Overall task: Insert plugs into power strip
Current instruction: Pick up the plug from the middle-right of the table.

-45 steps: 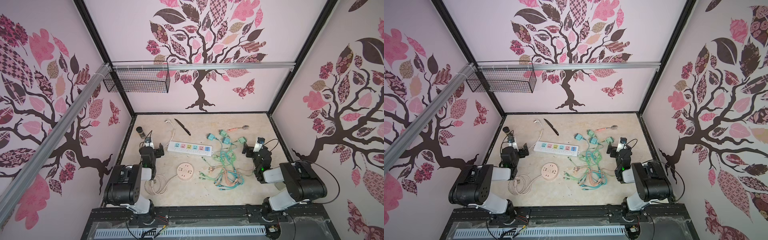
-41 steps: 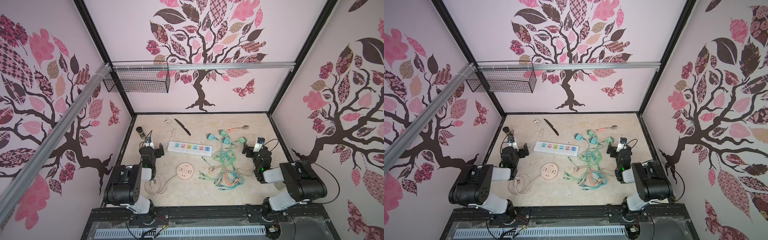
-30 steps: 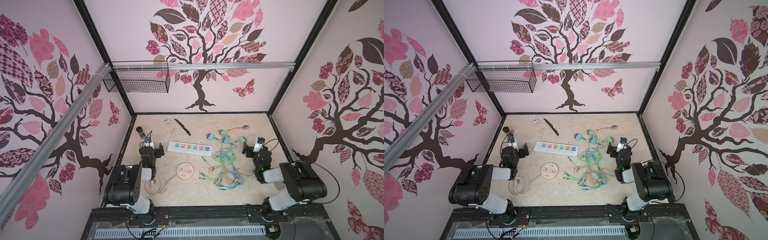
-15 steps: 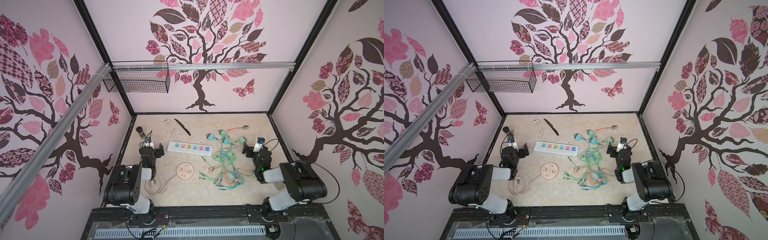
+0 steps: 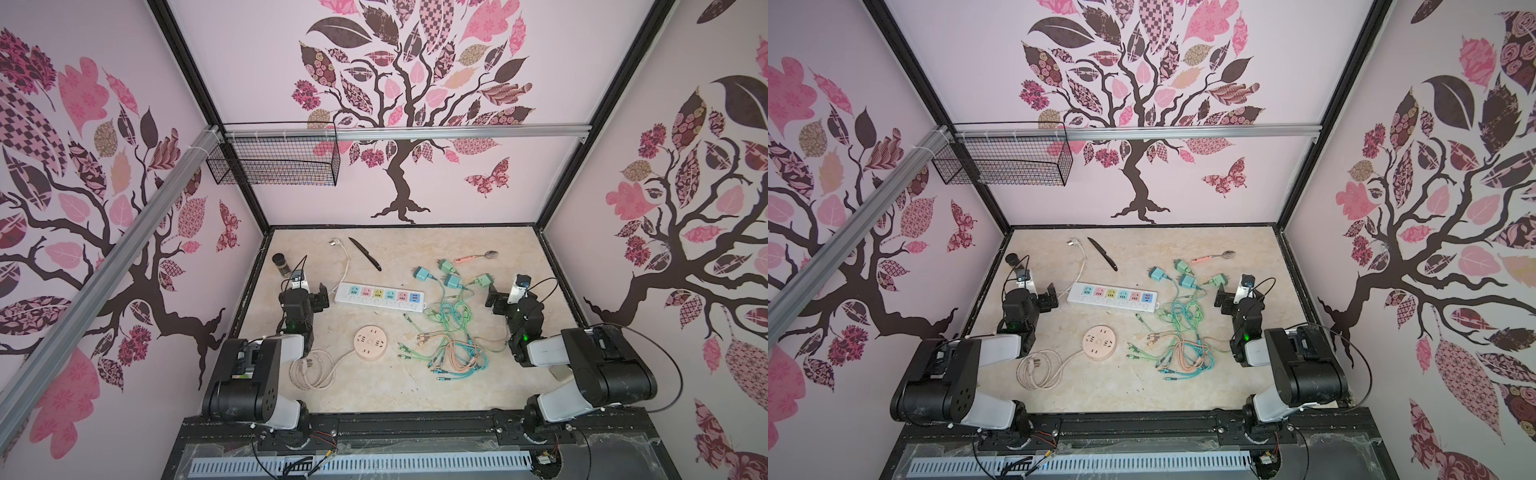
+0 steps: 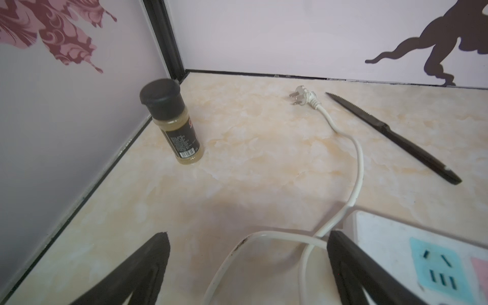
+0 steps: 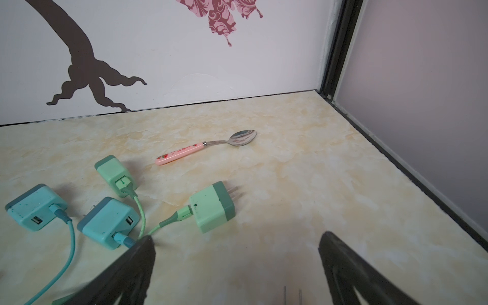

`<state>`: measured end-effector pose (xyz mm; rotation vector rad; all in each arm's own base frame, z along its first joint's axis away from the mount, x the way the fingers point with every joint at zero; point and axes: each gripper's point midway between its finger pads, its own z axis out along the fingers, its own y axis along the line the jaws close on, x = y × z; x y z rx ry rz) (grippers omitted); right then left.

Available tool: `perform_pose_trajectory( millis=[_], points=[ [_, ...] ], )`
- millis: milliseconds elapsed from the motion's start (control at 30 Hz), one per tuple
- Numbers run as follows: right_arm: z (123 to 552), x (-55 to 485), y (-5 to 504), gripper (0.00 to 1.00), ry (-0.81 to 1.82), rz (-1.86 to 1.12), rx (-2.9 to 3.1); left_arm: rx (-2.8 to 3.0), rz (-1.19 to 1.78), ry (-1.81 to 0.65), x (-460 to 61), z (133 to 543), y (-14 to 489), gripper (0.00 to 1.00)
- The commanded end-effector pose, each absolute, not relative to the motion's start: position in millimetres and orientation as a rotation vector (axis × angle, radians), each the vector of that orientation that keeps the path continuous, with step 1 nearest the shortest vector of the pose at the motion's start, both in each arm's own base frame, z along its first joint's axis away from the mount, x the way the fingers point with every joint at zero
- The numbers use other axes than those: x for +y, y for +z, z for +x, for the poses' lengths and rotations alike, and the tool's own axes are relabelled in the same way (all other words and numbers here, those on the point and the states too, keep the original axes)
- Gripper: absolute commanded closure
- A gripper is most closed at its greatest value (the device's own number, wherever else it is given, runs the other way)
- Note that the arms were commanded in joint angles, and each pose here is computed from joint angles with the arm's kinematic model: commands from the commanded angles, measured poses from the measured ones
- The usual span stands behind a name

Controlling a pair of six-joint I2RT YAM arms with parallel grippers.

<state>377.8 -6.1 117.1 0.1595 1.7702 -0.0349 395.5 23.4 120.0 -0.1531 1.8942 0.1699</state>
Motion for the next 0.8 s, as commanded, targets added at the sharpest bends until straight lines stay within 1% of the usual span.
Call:
perform_pose_trajectory(
  millis=[0,133,233,333,533,600,767],
  points=[
    [383.2,-13.6,146.2,0.01,-0.067,0.199,1.754,1.908,-0.138,0.244,18.3,394.2,133.3,0.03],
    [377.8,-23.6,157.4,0.01,-0.114,0.255,1.815,1.919,-0.089,0.268,-5.0,388.6,151.2,0.02],
    [369.6,-31.4,156.3,0.0,-0.161,0.299,1.887,1.923,-0.076,0.262,-17.8,383.1,170.3,0.02],
    [361.4,-34.4,151.6,0.0,-0.171,0.334,1.951,1.941,-0.093,0.162,-28.3,374.8,187.1,0.02],
    [356.6,-30.6,142.7,0.01,-0.14,0.364,2.04,1.983,-0.156,-0.083,-47.9,349.2,202.5,0.05],
    [357.0,-29.1,137.4,0.03,-0.129,0.376,2.071,1.969,-0.157,-0.12,-50.5,344.0,210.2,0.05],
    [359.9,-26.9,111.4,0.1,-0.148,0.37,2.209,1.994,-0.178,-0.053,-41.5,342.9,220.0,0.05]
  ],
)
